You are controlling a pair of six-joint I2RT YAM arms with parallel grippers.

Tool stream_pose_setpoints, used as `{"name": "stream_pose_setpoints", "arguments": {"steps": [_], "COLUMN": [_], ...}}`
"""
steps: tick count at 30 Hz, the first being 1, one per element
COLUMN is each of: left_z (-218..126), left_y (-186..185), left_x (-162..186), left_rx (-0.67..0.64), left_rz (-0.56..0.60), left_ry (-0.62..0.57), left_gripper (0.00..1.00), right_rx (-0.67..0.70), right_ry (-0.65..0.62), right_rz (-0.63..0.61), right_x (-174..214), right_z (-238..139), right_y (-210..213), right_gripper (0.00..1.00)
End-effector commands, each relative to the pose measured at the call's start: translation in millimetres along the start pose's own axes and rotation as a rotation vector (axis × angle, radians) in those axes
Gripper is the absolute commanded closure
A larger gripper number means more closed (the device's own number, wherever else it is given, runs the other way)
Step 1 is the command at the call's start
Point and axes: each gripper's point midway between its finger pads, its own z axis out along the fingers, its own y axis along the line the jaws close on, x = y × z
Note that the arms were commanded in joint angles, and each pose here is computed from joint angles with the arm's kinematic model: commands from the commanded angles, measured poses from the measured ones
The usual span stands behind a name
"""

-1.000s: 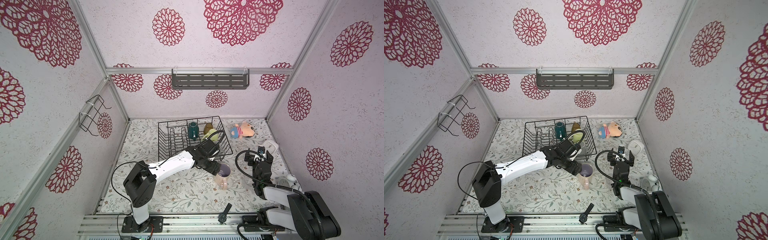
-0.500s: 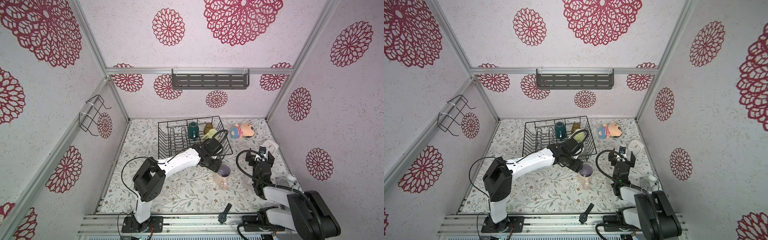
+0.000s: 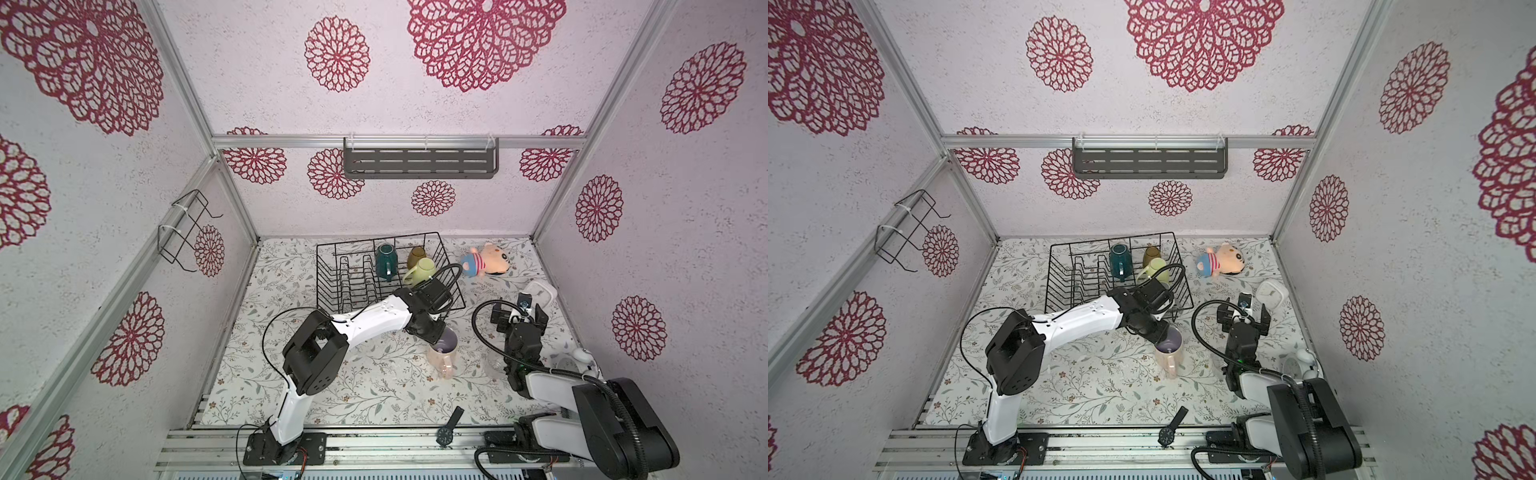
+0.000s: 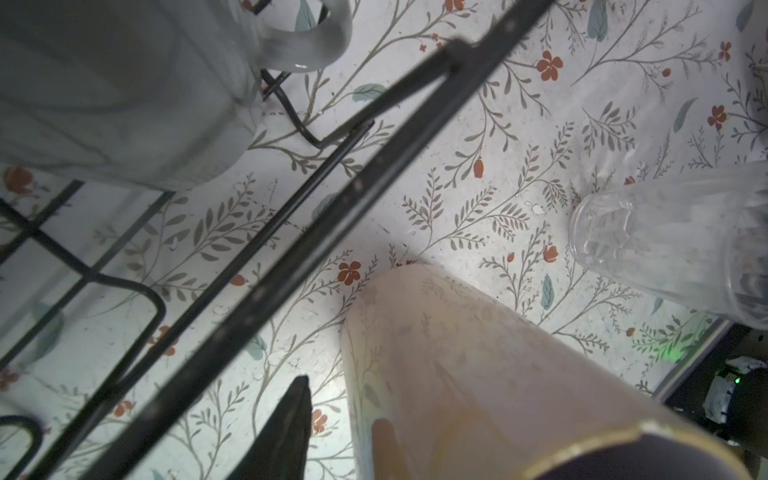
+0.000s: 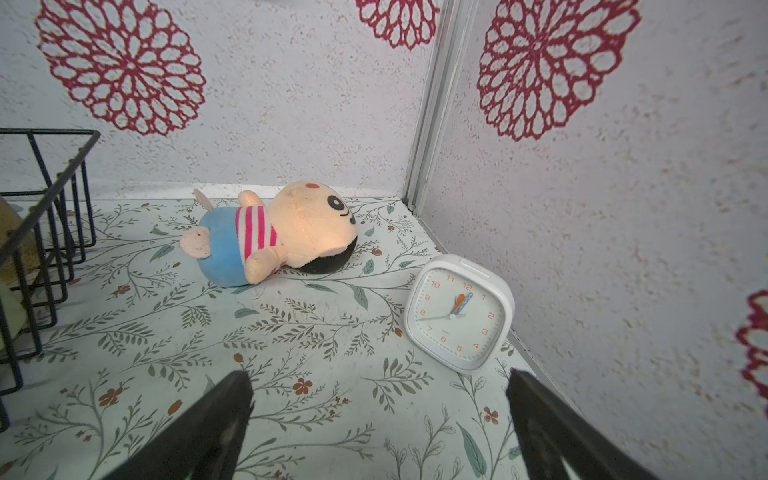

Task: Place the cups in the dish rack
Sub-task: 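Grasp the pink pearly mug on the table with the left gripper while the right withdraws, then lift the pink pearly mug over the rack toward the right gripper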

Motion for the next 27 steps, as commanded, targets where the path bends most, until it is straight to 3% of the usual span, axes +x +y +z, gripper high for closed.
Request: {"name": "stream_pose_setpoints", "arguments": {"steps": [1,8,15,17,23,27], "left_z": [-4.2,-29.6,-77.5,-90.4,-136.8,-167.7], "left_y": [-3.0,-11.7,-16.9,-21.9,-8.4,12.1], "left_x": [0.4,-6.6,-8.3,-4.5,-4.4,-4.9], "left_rx": [-0.011,0.037,0.117,0.199,0.422,0.487], "left_rz": [0.032,0.054,0.058,0.041,-0.075,-0.127], "left_ry": [0.0,-0.049,-0.141,-0.136,-0.177,-0.232], "left_gripper": [0.7,1.0,1.0,1.0,1.0,1.0], "right_rx": [0.03,0.044,0.049,0.042,-0.135,-0.193], "right_ry": [-0.045,-0.044,-0.045,-0.043,-0.075,-0.082], "right_rz": [0.045,0.047,0.047,0.042,0.017,0.119], "right_x": [-16.8,-15.7,-15.1,-14.7,-36.5,-66.5], "right_z": [4.2,4.1,4.5,4.6,-4.2,-15.5], "right_y": [-3.9,-6.6,-7.0,-5.8,19.8,20.8], "right_gripper": [0.01,0.01,0.01,0.01,0.01,0.01]}}
